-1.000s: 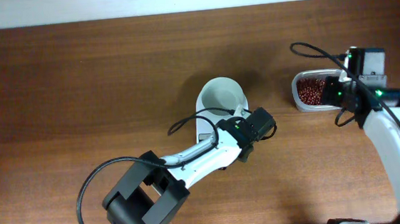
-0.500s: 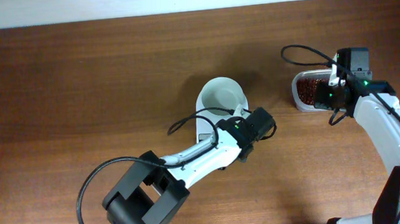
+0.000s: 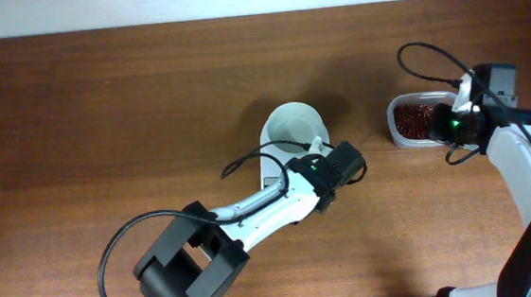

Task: Scoop and weigh 50g on scale
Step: 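Dip the pink scoop into the red beans with the right gripper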

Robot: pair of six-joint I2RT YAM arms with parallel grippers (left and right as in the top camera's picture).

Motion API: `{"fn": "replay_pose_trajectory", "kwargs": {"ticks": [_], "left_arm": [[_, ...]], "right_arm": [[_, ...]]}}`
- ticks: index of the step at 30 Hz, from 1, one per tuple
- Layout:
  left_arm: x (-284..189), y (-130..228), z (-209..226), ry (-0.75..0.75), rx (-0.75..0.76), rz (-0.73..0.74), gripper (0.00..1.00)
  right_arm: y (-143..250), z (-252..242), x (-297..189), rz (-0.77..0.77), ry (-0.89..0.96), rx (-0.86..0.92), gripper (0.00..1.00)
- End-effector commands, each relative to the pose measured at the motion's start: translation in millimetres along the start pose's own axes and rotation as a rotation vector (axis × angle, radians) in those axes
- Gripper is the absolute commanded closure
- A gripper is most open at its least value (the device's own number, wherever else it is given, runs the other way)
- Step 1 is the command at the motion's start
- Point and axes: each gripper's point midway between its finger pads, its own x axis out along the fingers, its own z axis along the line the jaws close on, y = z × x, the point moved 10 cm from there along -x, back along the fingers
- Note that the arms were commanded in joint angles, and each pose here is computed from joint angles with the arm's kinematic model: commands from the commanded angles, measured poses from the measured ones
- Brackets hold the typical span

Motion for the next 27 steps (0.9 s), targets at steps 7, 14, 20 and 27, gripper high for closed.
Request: {"fn": "replay_pose_trajectory", "kwargs": {"ticks": [7,14,20,27], "left_arm": [[7,7,-2,0.005,0.016,0.039,0.37],[7,7,-2,0.004,0.016,0.040,0.37],[7,7,-2,0.004,0.016,0.040,0.37],[7,7,-2,0.004,0.016,0.040,0.37]], "right_arm": [[-3,3,8,0.038,-0.159,0.010,0.96],[-9,-19,-2,0.037,-0.349,0.113,0.96],[-10,-34,-10,0.029,-0.491,0.181,0.96],[-10,-47,-16,0.017,-0.568,0.231,0.96]]}}
